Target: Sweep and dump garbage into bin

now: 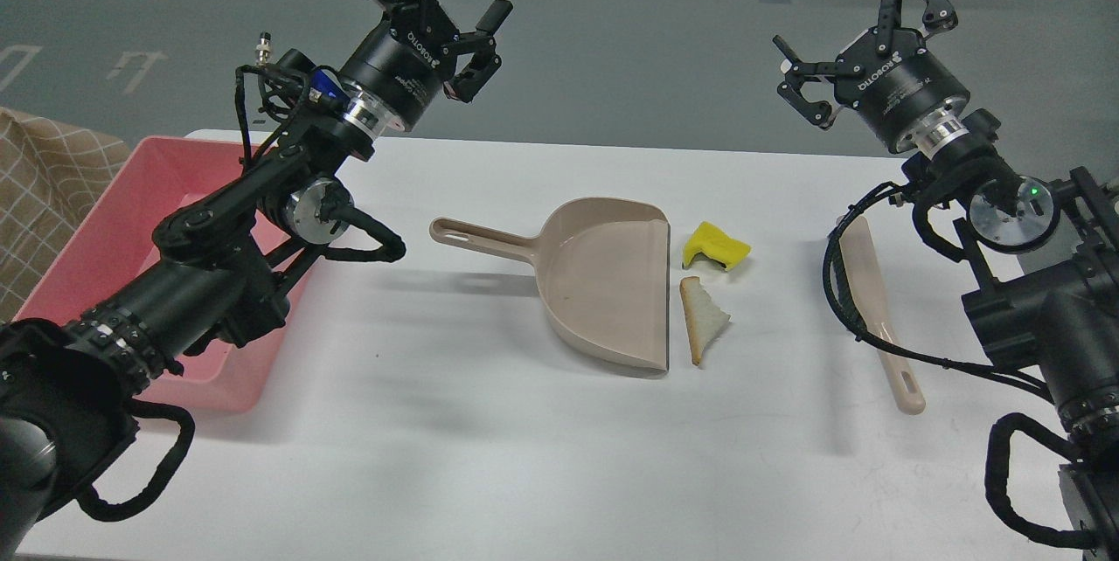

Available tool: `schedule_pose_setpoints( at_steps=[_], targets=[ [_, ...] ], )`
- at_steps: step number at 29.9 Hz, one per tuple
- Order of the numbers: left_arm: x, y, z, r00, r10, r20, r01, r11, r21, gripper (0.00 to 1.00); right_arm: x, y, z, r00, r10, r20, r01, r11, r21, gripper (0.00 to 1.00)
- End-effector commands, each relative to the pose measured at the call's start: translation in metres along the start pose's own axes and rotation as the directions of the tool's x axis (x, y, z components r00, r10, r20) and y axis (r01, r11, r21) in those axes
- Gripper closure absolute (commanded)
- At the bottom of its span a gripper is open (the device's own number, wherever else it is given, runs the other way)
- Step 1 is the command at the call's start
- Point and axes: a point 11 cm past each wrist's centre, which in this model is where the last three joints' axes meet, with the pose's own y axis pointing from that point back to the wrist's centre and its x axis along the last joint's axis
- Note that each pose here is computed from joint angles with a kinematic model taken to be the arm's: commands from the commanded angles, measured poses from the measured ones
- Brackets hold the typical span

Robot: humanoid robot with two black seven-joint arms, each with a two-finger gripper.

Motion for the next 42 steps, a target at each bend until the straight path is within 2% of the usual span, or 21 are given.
schedule_pose_setpoints(
  at_steps=[1, 10, 22, 30, 36, 42],
  targets=[
    [0.000, 0.000, -0.001, 1.000, -0.001, 0.004, 0.000, 1.000, 0.003, 0.02, 0.000, 0.000, -0.001, 1.000, 0.000, -0.001, 0.000, 1.000, 0.002, 0.00],
    [-0.001, -0.001, -0.001, 0.998, 0.013, 0.068, -0.015, 1.000, 0.018, 0.02, 0.001, 0.001, -0.001, 1.000, 0.002, 0.000, -0.002, 1.000, 0.001, 0.00],
    [-0.024, 0.010, 0.003, 0.914, -0.024, 0.406, -0.005, 0.998, 0.070, 0.02, 0.000, 0.000, -0.001, 1.000, 0.000, -0.001, 0.000, 1.000, 0.002, 0.00],
    [-0.036, 0.042, 0.009, 0.834, -0.023, 0.551, -0.036, 0.995, 0.096, 0.02, 0.001, 0.001, 0.000, 1.000, 0.001, -0.001, -0.001, 1.000, 0.000, 0.00],
    [-0.042, 0.074, -0.003, 0.769, -0.009, 0.639, -0.095, 0.987, 0.129, 0.02, 0.001, 0.001, -0.001, 1.000, 0.002, 0.000, -0.002, 1.000, 0.001, 0.00],
    [-0.059, 0.105, -0.020, 0.778, -0.113, 0.618, -0.048, 0.970, 0.238, 0.02, 0.002, 0.001, 0.001, 1.000, 0.004, 0.000, -0.004, 1.000, -0.003, 0.00]
  ],
)
